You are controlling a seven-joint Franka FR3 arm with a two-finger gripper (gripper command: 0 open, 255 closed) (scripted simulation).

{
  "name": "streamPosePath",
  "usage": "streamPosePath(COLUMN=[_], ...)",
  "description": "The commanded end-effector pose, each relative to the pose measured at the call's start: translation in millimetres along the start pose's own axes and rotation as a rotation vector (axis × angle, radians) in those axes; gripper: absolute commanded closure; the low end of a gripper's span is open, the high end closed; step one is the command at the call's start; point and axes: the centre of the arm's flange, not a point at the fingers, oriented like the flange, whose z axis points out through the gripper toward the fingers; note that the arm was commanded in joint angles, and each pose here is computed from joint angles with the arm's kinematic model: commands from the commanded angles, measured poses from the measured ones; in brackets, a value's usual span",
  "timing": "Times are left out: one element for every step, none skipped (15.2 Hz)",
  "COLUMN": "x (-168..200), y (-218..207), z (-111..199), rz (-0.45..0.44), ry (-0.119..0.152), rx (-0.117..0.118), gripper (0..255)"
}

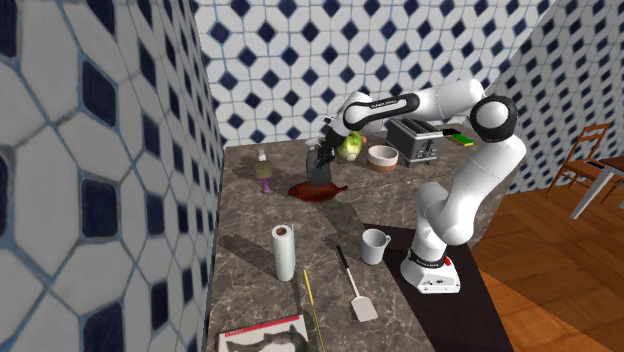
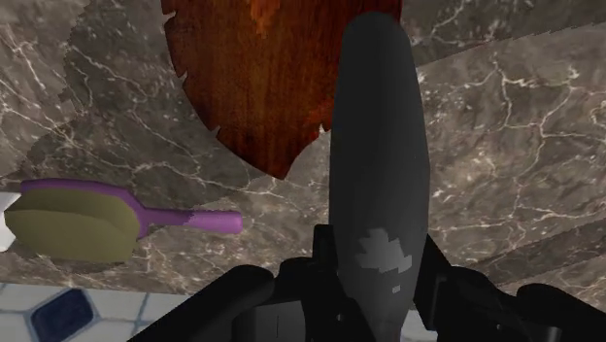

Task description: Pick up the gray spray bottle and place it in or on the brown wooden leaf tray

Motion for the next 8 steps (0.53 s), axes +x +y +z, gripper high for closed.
streamPosePath(x=[-13,-19,-28,-31,-34,-37,-39,-42], y=[24,35,52,52,52,52,52,52], z=[-10,-14,-19,-14,-10,-5,-1,4], rz=[-0.002,-0.002,-0.002,-0.002,-0.002,-0.002,-0.002,-0.002], ry=[0.000,0.000,0.000,0.000,0.000,0.000,0.000,0.000], rx=[0.000,0.000,0.000,0.000,0.000,0.000,0.000,0.000], gripper=[255,255,255,255,255,255,255,255])
